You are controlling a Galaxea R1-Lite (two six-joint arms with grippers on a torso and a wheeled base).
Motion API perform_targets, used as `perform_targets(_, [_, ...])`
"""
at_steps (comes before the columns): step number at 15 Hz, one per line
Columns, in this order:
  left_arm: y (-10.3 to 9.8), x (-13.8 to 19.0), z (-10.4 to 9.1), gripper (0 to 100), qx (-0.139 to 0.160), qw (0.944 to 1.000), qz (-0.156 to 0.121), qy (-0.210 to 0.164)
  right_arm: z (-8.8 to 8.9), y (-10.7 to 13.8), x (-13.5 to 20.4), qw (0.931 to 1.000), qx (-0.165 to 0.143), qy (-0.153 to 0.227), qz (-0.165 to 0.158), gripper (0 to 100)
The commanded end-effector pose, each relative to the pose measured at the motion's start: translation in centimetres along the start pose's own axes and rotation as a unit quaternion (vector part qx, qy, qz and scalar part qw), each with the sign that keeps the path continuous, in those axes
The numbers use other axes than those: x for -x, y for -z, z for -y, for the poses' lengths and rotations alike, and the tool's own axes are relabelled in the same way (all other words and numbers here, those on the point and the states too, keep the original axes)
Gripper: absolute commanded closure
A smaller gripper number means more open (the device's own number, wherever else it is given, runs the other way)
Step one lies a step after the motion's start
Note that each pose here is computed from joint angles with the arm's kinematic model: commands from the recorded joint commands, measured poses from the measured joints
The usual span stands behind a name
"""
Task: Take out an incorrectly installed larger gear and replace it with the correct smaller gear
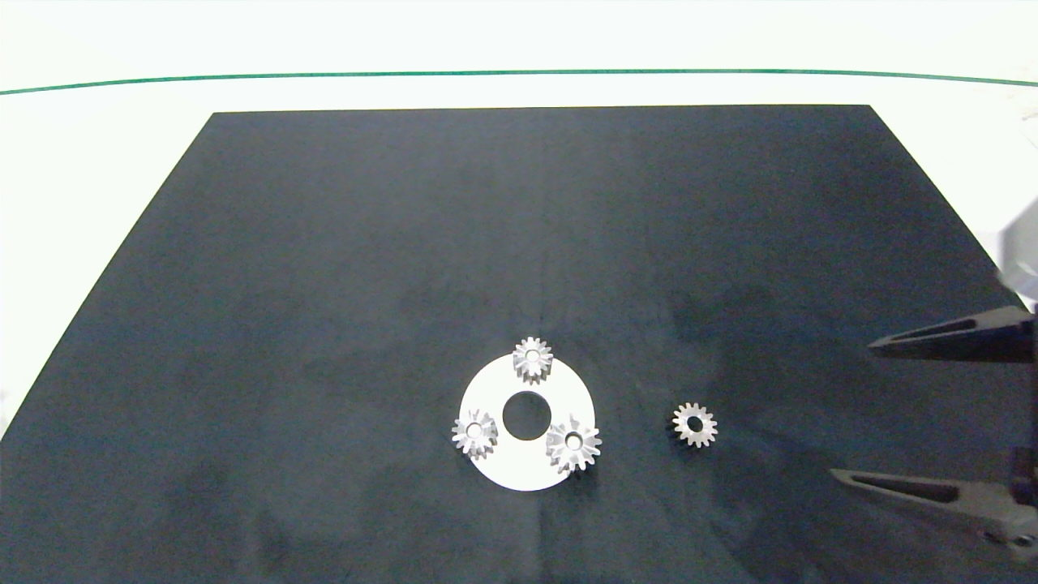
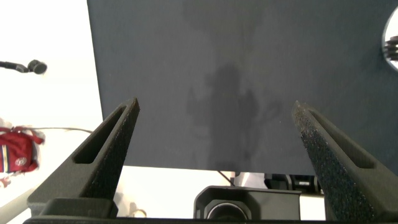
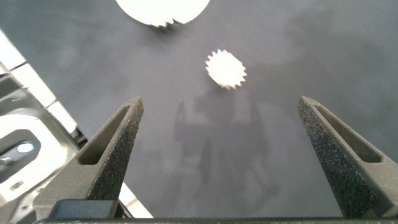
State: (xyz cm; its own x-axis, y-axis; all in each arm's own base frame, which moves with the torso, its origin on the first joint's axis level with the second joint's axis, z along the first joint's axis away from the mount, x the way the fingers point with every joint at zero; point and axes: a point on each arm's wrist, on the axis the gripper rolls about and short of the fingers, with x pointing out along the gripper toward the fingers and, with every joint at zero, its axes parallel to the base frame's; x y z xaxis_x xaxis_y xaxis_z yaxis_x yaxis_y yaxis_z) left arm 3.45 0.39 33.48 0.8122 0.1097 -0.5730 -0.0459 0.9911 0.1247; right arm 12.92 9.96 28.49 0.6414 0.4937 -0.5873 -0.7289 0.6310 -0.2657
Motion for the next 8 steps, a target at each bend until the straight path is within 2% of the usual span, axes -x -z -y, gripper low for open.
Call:
perform_targets(1, [0.4,0.6,0.1,0,-0.006,0.9999,0.008,0.007,-3.1,-3.4,-7.2,0.9957,0.032,-0.063,-0.06,0])
perform_targets(5, [0.7,0.9,0.2,0,-0.019,0.9993,0.016,0.029,-4.7,-6.0,-10.8,0.9939,0.051,-0.069,-0.07,0])
perform_targets(8, [0.9,1.5,0.2,0,-0.02,0.9989,0.028,0.031,-5.5,-6.0,-13.0,0.9913,0.07,-0.038,-0.105,0])
